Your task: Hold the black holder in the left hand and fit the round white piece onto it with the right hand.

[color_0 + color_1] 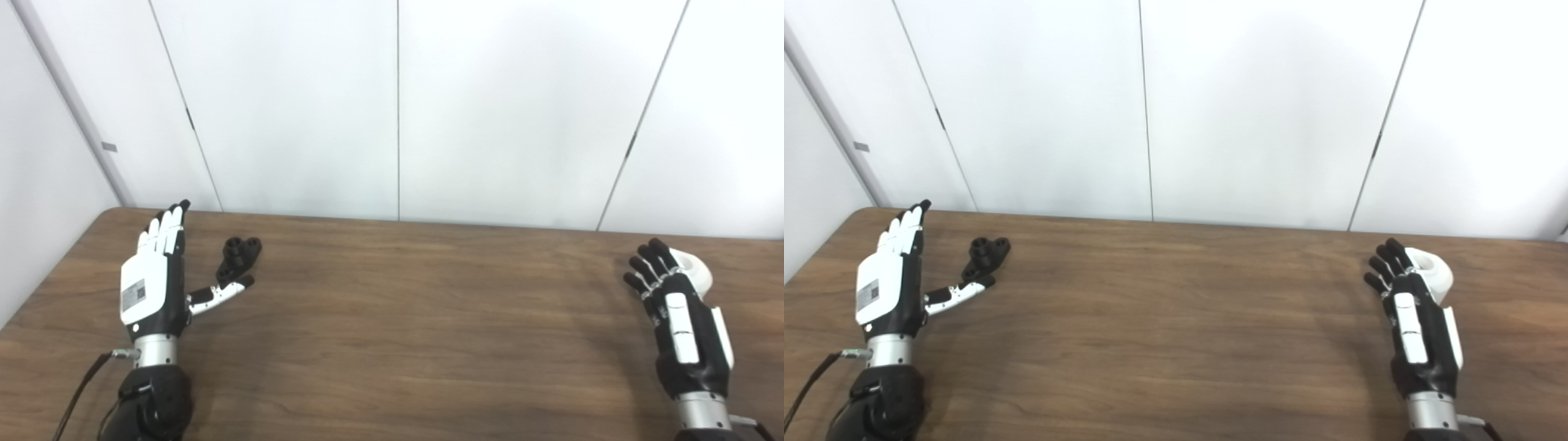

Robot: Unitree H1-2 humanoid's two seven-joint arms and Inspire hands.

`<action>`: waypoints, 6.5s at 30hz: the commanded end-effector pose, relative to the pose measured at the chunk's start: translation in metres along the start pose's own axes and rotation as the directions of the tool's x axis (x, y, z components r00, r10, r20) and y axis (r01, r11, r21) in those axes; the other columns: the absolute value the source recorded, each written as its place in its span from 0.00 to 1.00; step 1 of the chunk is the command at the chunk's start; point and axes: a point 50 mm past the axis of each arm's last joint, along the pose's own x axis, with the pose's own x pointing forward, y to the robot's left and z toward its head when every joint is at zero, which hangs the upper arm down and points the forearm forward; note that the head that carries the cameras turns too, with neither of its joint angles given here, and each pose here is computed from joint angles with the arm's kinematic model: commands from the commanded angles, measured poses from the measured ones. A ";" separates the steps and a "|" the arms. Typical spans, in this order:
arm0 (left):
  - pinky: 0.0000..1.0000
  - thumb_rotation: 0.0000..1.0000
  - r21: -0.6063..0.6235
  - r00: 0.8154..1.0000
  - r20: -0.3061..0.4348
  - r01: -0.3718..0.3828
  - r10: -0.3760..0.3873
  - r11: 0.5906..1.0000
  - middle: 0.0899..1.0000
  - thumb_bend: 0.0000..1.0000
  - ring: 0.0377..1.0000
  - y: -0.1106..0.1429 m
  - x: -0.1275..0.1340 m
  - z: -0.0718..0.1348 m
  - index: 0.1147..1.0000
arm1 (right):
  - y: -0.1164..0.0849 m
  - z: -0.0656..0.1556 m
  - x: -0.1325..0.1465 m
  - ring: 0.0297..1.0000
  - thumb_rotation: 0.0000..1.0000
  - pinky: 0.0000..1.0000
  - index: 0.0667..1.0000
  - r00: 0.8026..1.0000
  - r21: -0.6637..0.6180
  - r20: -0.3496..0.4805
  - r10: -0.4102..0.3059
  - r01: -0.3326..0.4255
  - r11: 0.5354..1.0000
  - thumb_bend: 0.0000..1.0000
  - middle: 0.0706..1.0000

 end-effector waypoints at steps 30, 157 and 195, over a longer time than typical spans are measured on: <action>0.84 0.37 -0.070 0.948 -0.189 0.247 -0.256 0.966 0.96 1.00 0.93 0.008 0.037 -0.026 0.91 | -0.014 -0.004 -0.024 0.88 0.81 0.84 0.87 0.998 -0.006 -0.063 -0.003 0.002 1.000 0.33 0.88; 0.67 0.10 -0.030 0.958 -0.064 0.278 -0.279 0.960 0.68 0.87 0.74 -0.012 0.051 0.003 0.56 | 0.004 0.064 -0.022 0.89 0.80 0.82 0.86 0.999 0.051 0.042 0.025 -0.027 0.998 0.33 0.90; 0.67 0.05 -0.005 0.953 -0.044 0.300 -0.300 0.954 0.65 0.52 0.73 -0.017 0.048 0.009 0.41 | 0.010 0.087 -0.017 0.88 0.80 0.85 0.83 0.998 0.010 0.067 0.013 -0.014 1.000 0.38 0.88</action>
